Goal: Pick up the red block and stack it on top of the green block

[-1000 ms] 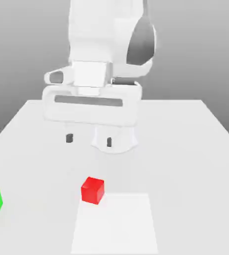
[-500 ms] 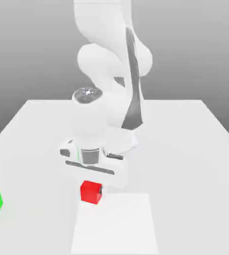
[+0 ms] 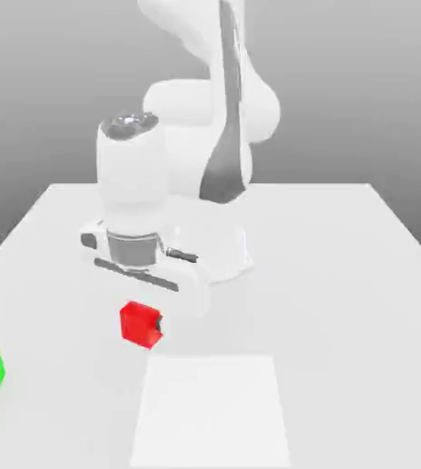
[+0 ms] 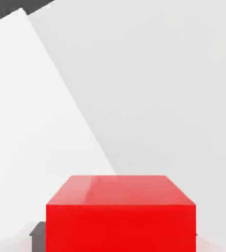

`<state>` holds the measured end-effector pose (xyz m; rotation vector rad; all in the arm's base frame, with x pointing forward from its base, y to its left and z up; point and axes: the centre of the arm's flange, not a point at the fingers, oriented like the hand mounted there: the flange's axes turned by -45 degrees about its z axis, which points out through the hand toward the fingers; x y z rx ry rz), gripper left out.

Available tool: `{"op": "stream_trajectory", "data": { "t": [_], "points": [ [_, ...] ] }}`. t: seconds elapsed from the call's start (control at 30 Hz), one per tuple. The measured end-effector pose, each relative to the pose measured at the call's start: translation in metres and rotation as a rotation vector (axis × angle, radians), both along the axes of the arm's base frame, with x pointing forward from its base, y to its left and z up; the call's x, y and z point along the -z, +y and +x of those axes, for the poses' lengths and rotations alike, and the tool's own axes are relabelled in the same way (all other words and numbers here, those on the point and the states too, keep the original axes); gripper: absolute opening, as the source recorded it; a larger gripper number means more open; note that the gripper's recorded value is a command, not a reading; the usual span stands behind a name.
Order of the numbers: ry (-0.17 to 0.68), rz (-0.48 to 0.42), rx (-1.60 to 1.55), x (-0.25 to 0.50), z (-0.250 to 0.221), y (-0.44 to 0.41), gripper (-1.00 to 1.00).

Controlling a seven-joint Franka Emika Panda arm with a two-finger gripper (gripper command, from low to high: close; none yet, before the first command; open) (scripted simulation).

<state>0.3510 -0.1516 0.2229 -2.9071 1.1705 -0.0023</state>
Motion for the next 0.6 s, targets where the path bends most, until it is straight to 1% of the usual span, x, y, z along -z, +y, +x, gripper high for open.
{"op": "stream_trajectory", "data": {
  "t": [0.13, 0.3, 0.43, 0.47, 0.6],
  "points": [
    [0.001, 0.002, 0.321, -0.01, 0.01, -0.079, -1.0],
    [0.004, -0.002, 0.699, -0.022, 0.003, -0.176, -1.0],
    [0.005, -0.004, 0.77, 0.019, 0.001, -0.196, -1.0],
    [0.005, -0.005, 0.773, 0.032, 0.001, -0.196, 1.0],
    [0.005, -0.005, 0.773, 0.032, 0.001, -0.196, 1.0]
  ]
}}
